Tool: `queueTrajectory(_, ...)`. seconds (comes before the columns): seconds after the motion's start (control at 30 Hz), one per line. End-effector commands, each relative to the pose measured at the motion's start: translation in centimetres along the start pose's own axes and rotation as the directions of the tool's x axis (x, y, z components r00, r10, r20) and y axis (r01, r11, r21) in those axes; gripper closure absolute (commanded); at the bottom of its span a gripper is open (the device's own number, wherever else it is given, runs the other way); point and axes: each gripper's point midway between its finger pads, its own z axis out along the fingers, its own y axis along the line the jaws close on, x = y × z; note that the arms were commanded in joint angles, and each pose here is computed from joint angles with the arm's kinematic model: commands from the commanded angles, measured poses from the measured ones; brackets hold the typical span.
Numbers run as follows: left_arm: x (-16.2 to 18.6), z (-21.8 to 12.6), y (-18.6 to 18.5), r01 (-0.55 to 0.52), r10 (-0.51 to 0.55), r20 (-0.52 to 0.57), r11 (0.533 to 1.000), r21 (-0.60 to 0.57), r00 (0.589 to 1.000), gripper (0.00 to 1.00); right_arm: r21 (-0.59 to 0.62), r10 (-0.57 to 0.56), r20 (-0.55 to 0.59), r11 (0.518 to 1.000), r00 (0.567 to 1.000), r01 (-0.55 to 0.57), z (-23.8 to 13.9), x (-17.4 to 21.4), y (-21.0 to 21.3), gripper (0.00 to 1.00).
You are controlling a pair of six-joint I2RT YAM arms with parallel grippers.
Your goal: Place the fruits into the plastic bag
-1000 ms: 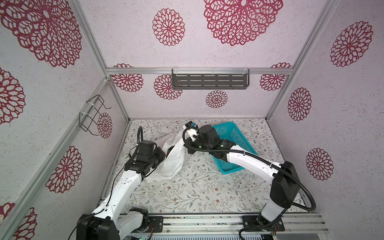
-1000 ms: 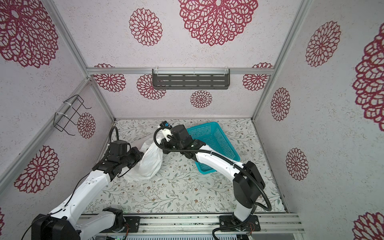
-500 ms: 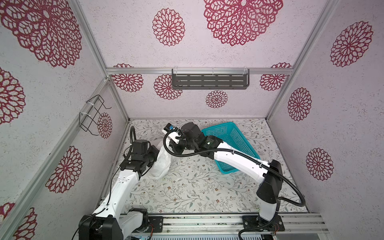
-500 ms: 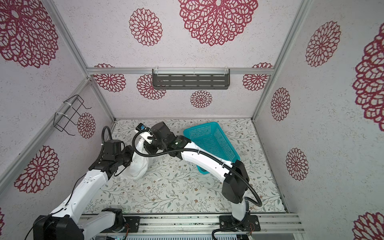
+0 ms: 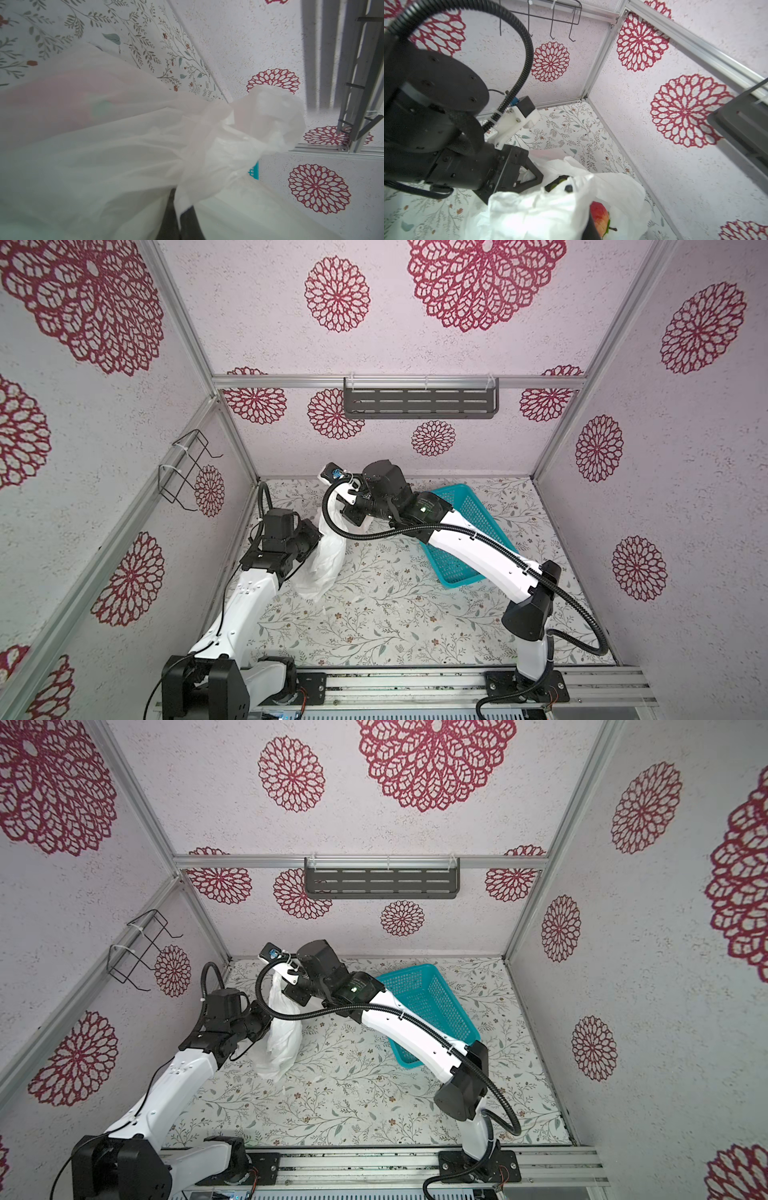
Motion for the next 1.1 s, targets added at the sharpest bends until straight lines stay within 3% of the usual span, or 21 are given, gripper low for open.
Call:
queueTrajectory(0.0, -2.0, 0.1, -2.8, -0.035, 0.032, 0.04, 0.996, 0.08, 0.999, 1.0, 0.161, -0.09, 0.076, 0.984, 0.993, 0.076, -3.4, -3.8, -4.5, 1.0)
queueTrajectory(0.43, -6.0, 0.8, -11.0, -0.097, 0.087, 0.053, 0.962, 0.255, 0.995, 1.0, 0.382, -0.122, 0.053, 0.92, 0.991, 0.093, -8.6, -4.1, -13.6, 1.0)
queueTrajectory(0.7, -5.7, -3.3, -15.2, -0.192, 0.158, 0.116, 0.887, 0.419, 0.981, 1.0, 0.528, -0.155, 0.066, 0.843, 0.986, 0.098, -13.8, -5.6, -17.9, 1.0)
queueTrajectory(0.8, -4.4, -3.4, -13.6, -0.186, 0.153, 0.115, 0.903, 0.388, 0.981, 1.0, 0.538, -0.141, 0.086, 0.84, 0.986, 0.073, -15.3, -5.5, -18.1, 1.0)
queueTrajectory(0.87, -2.9, -2.6, -11.5, -0.17, 0.148, 0.09, 0.924, 0.343, 0.985, 1.0, 0.496, -0.101, 0.099, 0.867, 0.99, 0.039, -15.2, -4.5, -17.0, 1.0)
queueTrajectory(1.0, 1.2, -0.2, -6.5, -0.12, 0.121, 0.011, 0.963, 0.24, 0.993, 1.0, 0.33, 0.048, 0.065, 0.942, 0.997, -0.067, -12.8, 1.1, -12.8, 1.0)
queueTrajectory(1.07, 2.9, 0.7, -4.5, -0.094, 0.1, -0.021, 0.975, 0.202, 0.995, 1.0, 0.279, 0.133, 0.012, 0.951, 0.991, -0.131, -11.5, 4.6, -11.0, 1.0)
